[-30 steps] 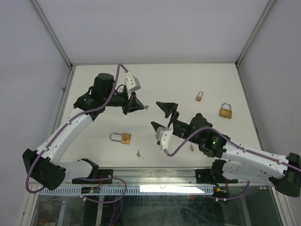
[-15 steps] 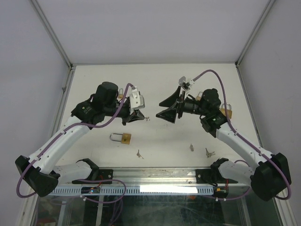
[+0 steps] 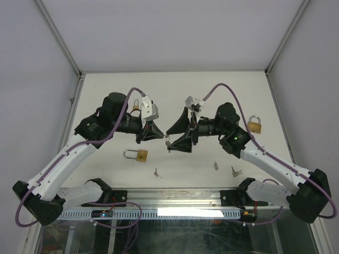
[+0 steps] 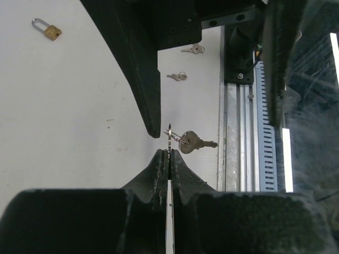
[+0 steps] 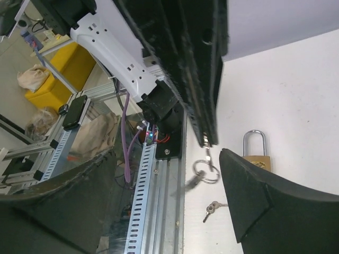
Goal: Unlock with the key
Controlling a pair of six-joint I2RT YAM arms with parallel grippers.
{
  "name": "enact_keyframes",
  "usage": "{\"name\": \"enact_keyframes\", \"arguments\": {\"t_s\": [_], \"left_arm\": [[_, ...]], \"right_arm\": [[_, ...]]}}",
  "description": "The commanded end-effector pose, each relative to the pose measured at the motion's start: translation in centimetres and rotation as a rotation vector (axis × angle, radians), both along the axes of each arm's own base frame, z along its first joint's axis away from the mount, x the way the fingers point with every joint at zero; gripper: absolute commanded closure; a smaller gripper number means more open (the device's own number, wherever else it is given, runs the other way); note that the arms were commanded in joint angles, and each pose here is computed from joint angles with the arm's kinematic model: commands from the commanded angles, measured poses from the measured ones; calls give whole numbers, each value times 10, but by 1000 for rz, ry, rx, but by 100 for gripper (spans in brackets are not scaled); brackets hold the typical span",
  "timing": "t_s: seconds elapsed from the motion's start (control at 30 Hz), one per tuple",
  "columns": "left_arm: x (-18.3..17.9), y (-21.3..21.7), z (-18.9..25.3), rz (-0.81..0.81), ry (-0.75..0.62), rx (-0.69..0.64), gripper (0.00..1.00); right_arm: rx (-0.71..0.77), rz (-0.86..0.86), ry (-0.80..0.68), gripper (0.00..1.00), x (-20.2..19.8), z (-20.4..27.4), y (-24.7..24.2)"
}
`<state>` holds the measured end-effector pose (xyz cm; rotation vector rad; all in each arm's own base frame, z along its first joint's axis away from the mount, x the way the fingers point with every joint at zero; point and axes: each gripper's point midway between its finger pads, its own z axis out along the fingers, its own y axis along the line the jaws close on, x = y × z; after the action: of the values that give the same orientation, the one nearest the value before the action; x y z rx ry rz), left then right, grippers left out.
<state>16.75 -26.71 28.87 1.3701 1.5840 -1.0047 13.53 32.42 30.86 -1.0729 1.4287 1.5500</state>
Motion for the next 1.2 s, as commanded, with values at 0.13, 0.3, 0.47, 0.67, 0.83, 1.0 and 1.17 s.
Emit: {"name": "enact_keyframes", "arguments": {"t_s": [0.13, 0.3, 0.47, 0.67, 0.83, 1.0, 1.17], "left_arm": [[-17, -8, 34, -73, -35, -133, 100], [-19, -11, 38, -86, -16, -149, 100], [-20, -9, 34, -85, -20, -141, 100], [-18, -10, 32, -83, -26, -131, 100], [-16, -9, 29, -81, -36, -125, 100], [-16, -9, 29, -81, -42, -125, 100], [-17, -8, 25, -77, -34, -119, 100]], "right_arm": [[-21, -72, -41, 27, 21, 8, 9], [-18, -28, -34, 46, 18, 7, 14], [-8, -8, -49, 52, 12, 8, 11], [-22, 26, -69, 31, 7, 14, 9], [-35, 28, -77, 52, 7, 13, 8], [-56, 38, -62, 76, 7, 9, 9], [-58, 41, -60, 100, 5, 8, 7]]}}
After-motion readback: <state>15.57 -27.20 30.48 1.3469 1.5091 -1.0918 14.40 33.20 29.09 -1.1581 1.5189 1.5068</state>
